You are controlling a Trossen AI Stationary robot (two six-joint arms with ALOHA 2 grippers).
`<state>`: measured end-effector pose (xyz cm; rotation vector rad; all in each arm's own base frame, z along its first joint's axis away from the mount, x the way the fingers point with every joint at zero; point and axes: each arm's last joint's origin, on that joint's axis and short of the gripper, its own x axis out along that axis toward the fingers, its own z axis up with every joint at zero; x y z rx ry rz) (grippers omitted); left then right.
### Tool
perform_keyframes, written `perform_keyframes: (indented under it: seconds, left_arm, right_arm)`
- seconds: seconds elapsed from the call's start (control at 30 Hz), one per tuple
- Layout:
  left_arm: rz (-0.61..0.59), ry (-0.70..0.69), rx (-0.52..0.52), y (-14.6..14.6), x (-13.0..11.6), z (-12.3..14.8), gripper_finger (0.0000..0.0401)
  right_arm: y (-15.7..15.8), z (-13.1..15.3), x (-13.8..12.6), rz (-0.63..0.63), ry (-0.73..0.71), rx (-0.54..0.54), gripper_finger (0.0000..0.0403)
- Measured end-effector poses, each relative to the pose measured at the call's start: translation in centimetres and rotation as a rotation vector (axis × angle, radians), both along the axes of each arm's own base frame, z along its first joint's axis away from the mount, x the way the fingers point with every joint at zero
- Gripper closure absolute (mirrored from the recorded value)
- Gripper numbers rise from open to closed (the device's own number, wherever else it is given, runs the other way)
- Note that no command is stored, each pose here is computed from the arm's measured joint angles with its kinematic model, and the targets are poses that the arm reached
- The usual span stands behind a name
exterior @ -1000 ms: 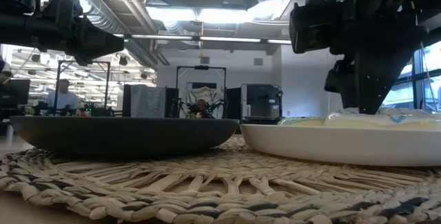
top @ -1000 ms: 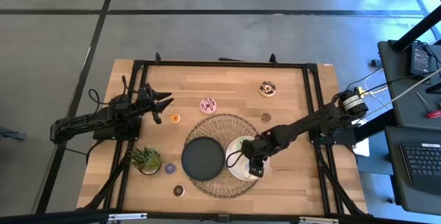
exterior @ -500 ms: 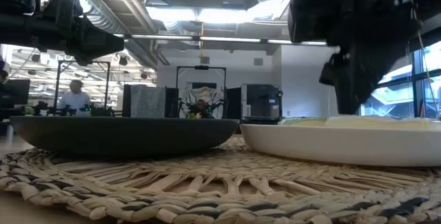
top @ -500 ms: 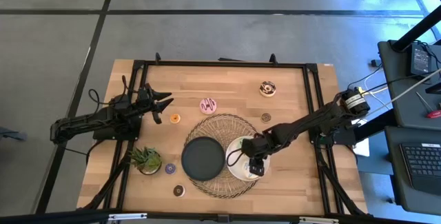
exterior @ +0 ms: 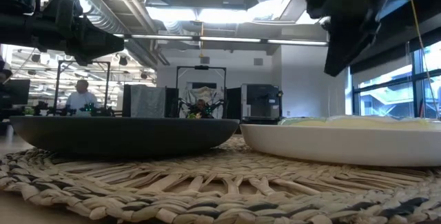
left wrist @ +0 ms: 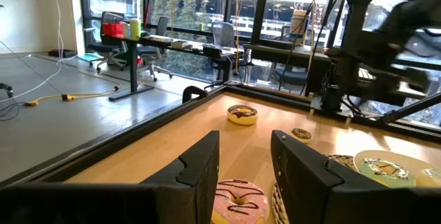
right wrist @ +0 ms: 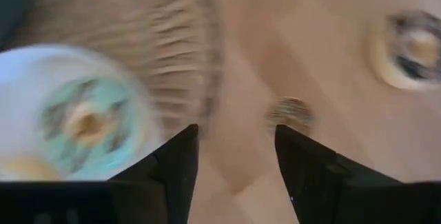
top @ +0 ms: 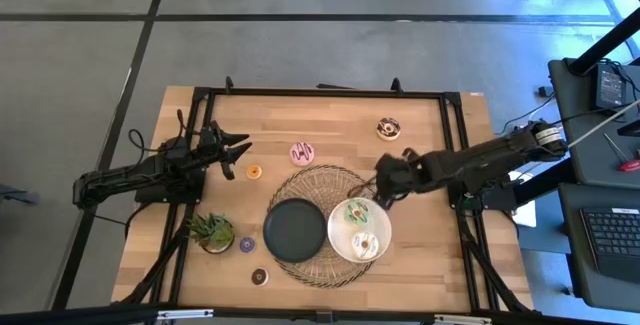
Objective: Pick & Place donuts
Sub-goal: Put the small brown donut on the black plate
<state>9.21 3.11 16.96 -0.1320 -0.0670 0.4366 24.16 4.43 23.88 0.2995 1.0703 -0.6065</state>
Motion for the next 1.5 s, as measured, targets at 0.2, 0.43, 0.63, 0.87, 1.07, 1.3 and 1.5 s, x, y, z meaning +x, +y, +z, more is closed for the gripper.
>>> perform_keyframes:
  seconds: [0.2,0.43,0.63,0.87,1.07,1.3,1.5]
  left_arm:
    - [0.0,0.0,0.0,0.0,0.0,0.0,0.0274]
    - [0.0,0.0,0.0,0.0,0.0,0.0,0.0274]
    - [0.0,0.0,0.0,0.0,0.0,0.0,0.0274]
    - [0.0,0.0,0.0,0.0,0.0,0.0,0.0274]
    - [0.0,0.0,0.0,0.0,0.0,0.0,0.0274]
    - [0.0,0.0,0.0,0.0,0.0,0.0,0.0274]
    - [0.0,0.0,0.0,0.0,0.0,0.0,0.0274]
  right_arm:
    - [-2.7,-1.5,-0.2,-0.118,0.089,-0.003,0.021]
    - [-5.8,-4.8,-0.4,-0.144,0.173,0.065,0.021]
    - [-7.7,-6.5,-1.1,-0.214,0.173,0.102,0.021]
    - [-8.5,-8.1,-1.8,-0.222,0.162,0.153,0.021]
    - [-8.4,-9.2,-2.0,-0.211,0.118,0.178,0.0213]
    - [-8.4,-9.4,-2.1,-0.2,0.12,0.156,0.0269]
    - [-8.4,-9.4,-2.1,-0.191,0.118,0.152,0.0338]
